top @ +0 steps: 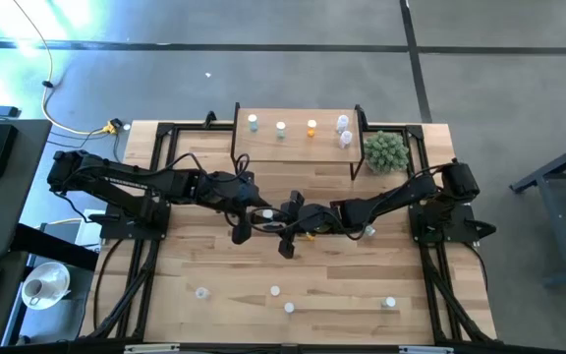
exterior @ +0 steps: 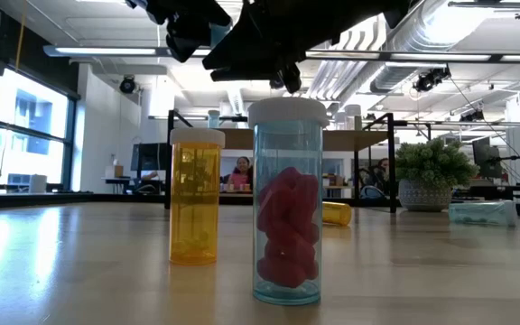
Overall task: Pick and place medicine bottles onto shelf by color
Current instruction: Put the top blue pill bottle on the shelf aligned with the other blue pill bottle
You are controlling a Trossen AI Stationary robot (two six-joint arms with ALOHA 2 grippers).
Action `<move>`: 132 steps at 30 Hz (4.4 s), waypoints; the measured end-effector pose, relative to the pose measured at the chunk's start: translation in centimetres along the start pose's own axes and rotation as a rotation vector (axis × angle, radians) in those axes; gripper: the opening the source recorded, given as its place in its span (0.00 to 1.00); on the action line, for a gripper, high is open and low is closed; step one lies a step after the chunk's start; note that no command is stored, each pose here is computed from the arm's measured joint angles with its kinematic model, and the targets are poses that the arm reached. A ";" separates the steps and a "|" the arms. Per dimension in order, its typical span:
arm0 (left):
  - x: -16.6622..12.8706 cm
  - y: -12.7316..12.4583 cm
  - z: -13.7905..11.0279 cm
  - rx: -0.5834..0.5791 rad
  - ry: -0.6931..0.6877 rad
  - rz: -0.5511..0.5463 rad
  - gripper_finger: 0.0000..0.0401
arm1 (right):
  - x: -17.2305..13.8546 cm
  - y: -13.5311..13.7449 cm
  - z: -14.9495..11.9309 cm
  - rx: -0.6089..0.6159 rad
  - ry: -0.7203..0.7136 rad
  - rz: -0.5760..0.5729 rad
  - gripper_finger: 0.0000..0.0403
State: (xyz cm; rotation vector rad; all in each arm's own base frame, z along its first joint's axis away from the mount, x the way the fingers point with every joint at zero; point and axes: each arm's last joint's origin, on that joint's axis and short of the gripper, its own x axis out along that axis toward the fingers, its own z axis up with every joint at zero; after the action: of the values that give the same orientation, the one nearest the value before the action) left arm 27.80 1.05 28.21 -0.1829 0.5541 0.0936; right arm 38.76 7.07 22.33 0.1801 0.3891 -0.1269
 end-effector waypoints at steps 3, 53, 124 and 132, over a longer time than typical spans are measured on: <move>0.0 0.0 0.0 0.009 0.000 -0.001 0.34 | 0.0 0.0 0.0 -0.001 0.002 -0.008 0.21; -3.0 5.0 1.1 0.024 -0.058 0.451 0.26 | -7.6 1.6 2.9 -0.145 0.046 -0.066 0.47; -2.1 17.7 1.1 -0.339 0.143 0.680 0.33 | -8.8 3.2 2.6 -0.201 0.038 -0.082 0.47; -2.1 17.8 1.2 -0.325 0.143 0.682 0.44 | -8.8 3.2 2.6 -0.201 0.039 -0.082 0.47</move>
State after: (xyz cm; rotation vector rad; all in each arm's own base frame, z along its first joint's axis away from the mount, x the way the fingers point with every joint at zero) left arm 24.16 18.59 27.72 -0.3122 0.7246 0.8419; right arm 32.10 10.42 28.58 -0.0316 0.4452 -0.1640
